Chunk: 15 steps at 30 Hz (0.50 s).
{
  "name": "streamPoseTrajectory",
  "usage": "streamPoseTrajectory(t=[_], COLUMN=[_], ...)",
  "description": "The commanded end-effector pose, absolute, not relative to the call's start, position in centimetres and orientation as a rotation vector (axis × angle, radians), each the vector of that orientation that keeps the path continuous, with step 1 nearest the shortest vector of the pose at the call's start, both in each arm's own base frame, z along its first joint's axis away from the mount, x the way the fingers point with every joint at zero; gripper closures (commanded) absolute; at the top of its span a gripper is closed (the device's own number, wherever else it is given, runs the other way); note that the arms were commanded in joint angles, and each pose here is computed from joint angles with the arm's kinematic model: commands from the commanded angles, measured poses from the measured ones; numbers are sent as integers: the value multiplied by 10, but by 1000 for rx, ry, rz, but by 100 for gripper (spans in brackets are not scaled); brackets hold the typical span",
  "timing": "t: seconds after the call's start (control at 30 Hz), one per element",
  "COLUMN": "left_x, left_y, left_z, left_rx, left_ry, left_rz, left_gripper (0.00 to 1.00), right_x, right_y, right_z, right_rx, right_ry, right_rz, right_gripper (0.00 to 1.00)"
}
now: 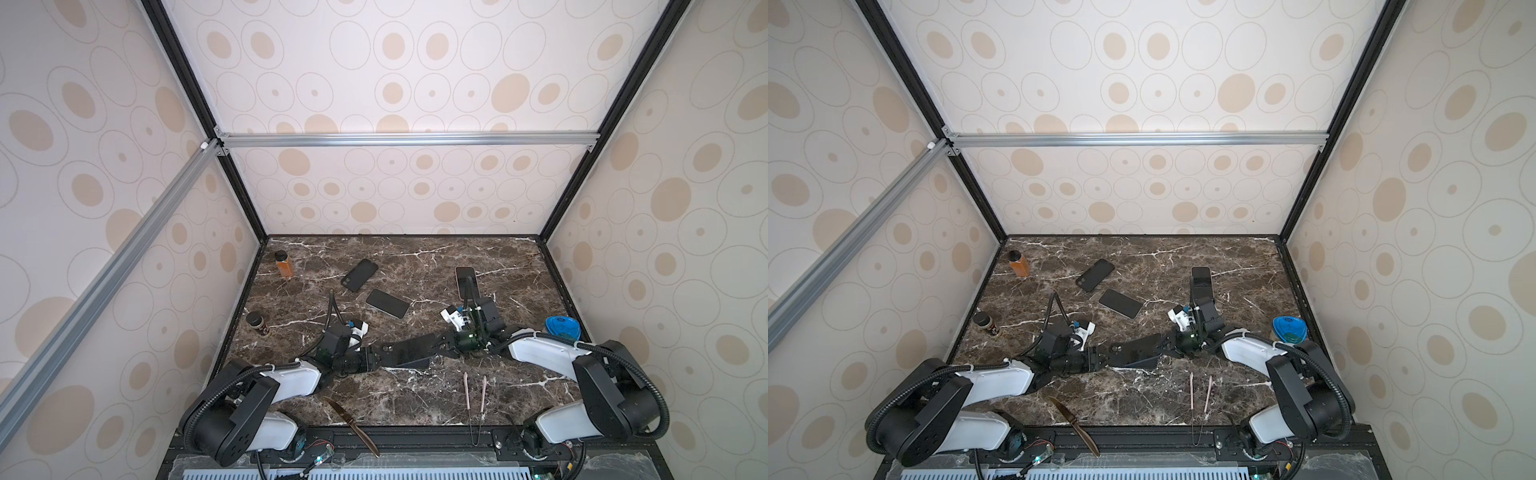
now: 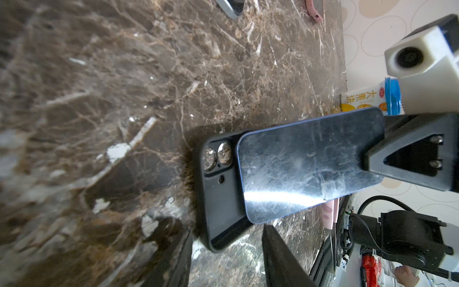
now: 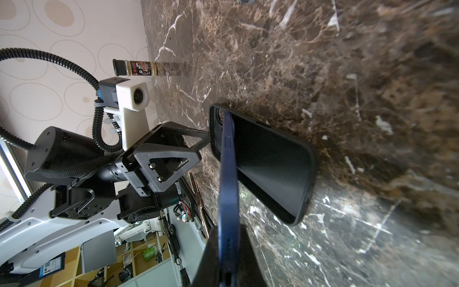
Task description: Put the phone into the phone case
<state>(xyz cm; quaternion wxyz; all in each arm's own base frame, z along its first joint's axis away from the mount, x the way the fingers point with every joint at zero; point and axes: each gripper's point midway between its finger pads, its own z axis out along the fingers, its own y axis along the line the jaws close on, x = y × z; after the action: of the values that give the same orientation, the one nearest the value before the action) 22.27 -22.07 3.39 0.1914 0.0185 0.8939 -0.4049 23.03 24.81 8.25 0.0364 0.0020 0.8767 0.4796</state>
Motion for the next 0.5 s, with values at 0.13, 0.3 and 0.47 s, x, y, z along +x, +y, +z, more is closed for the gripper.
streamPoseTrajectory(t=[0.13, 0.3, 0.47], left_x=[236, 237, 238], left_y=[-234, -235, -237], left_z=[45, 42, 40], left_rx=[100, 102, 107], left_ry=[2456, 2463, 2465], left_rz=[-1163, -1153, -1153], left_gripper=[56, 56, 58], right_x=[233, 234, 235], right_y=[250, 251, 252], right_z=[76, 72, 68], right_rx=[32, 40, 47], right_ry=[2698, 2706, 2712], right_rz=[1500, 1507, 1508], right_gripper=[100, 100, 100])
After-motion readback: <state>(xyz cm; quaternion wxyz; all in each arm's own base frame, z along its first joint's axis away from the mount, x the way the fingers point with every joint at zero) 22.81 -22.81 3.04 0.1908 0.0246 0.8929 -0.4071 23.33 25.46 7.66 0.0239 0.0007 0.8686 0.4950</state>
